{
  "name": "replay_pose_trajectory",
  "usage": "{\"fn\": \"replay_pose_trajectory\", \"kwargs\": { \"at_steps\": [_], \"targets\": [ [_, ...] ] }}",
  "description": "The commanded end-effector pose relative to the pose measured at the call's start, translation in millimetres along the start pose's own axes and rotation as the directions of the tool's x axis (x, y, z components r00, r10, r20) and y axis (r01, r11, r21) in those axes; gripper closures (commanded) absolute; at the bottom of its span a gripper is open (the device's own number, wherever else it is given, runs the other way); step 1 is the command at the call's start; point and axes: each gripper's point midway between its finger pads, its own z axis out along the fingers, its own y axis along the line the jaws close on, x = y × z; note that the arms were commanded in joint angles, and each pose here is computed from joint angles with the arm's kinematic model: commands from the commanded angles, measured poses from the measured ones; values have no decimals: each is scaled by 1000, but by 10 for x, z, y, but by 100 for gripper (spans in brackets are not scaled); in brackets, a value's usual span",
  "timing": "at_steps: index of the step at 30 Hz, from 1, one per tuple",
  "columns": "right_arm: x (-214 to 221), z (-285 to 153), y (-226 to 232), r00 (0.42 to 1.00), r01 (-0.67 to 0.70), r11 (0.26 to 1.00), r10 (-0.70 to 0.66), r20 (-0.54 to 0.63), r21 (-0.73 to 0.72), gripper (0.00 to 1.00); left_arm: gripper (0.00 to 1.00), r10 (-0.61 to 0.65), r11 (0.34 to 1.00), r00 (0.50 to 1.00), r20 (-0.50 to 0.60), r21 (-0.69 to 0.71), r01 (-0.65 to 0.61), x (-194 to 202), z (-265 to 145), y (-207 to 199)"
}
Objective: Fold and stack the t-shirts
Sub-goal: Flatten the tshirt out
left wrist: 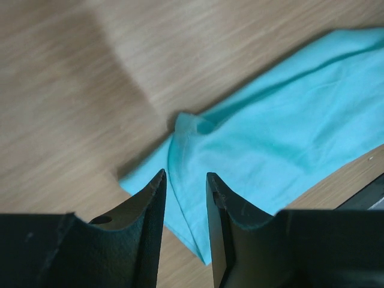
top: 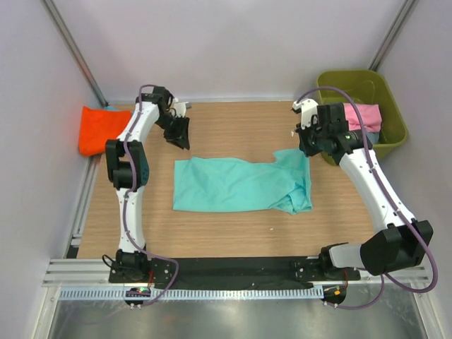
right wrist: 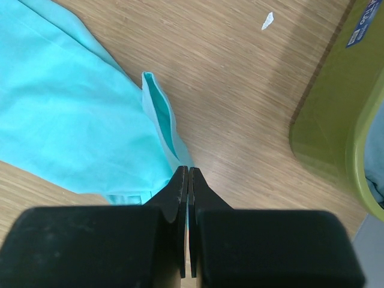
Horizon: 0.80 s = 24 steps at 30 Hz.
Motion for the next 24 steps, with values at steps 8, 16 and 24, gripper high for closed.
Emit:
{"fn": "replay_pose_trajectory", "kwargs": {
  "at_steps": [8,16,24],
  "targets": [
    [-43,-15,1,999,-18,1000,17,34,5,98,66,-1,964,1000,-6,267,3,-215,492,-129],
    [12,-45,-6,999,-19,1000,18,38,20,98,69,-78,930,995,-58,356,93,16,407,-154],
    [4,-77,-24,999,-18,999,17,42,30,99,69,-91,927,995,-52,359,103,-5,384,-83]
  ]
}}
